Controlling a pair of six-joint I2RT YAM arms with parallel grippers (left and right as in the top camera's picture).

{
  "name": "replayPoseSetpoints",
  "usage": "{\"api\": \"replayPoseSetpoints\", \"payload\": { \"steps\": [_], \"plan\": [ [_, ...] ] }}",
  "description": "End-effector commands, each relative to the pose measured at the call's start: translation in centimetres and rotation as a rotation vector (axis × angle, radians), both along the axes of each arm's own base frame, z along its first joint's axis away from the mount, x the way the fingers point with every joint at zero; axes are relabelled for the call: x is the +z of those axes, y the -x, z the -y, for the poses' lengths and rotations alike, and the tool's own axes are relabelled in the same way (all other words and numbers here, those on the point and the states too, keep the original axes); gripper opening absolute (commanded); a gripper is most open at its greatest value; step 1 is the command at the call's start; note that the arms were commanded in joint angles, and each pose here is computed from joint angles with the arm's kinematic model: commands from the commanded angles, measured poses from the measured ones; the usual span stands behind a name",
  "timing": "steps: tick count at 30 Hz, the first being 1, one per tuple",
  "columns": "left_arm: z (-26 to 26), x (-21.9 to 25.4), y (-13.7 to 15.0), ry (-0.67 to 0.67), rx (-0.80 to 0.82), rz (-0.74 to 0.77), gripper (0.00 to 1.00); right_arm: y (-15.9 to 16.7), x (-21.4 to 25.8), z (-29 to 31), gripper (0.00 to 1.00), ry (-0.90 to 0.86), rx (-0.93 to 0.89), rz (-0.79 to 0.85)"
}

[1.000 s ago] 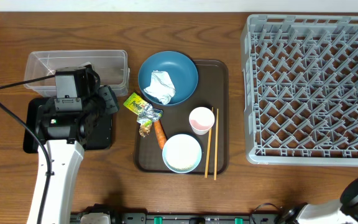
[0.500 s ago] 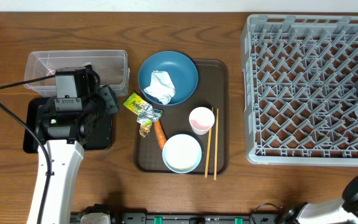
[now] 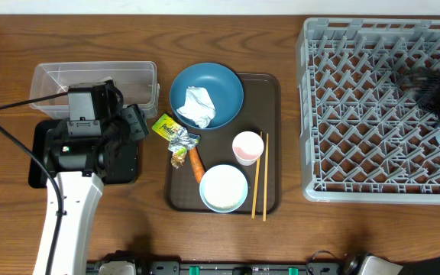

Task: Sort waste into correct bins and load items into the dishwasher rack
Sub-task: 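Reach the left gripper to the pink cup and grasp it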

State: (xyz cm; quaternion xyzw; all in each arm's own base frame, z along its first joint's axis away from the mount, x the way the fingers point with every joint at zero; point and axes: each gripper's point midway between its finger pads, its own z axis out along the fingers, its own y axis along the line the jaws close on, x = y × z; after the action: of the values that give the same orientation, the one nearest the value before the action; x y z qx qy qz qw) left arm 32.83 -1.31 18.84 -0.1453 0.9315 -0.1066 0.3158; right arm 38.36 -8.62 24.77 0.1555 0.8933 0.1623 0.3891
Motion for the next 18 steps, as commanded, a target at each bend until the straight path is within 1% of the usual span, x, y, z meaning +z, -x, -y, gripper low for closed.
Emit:
{"api": "replayPoseSetpoints", "payload": {
  "steps": [1,4,8,15,18],
  "plan": [
    [1.0,0.0,-0.1,0.01,-0.037,-0.006,0.53,-0.5,0.0,-5.6,0.99,0.025,0.199,0.004],
    [3.6,-0.7,-0.1,0.041,-0.118,-0.029,0.54,-0.3,-0.7,-8.0,0.99,0.043,0.249,-0.031],
    [8.0,-2.7,0.0,0.05,-0.246,-0.086,0.54,-0.1,-1.2,-9.6,0.99,0.066,0.272,-0.06],
    [15.5,-6.5,0.6,0.039,-0.449,-0.158,0.54,0.4,-1.9,-9.1,0.99,0.087,0.252,-0.101],
    [17.6,-7.6,1.0,0.051,-0.477,-0.176,0.54,0.6,-2.2,-8.7,0.99,0.105,0.234,-0.118]
  ]
}}
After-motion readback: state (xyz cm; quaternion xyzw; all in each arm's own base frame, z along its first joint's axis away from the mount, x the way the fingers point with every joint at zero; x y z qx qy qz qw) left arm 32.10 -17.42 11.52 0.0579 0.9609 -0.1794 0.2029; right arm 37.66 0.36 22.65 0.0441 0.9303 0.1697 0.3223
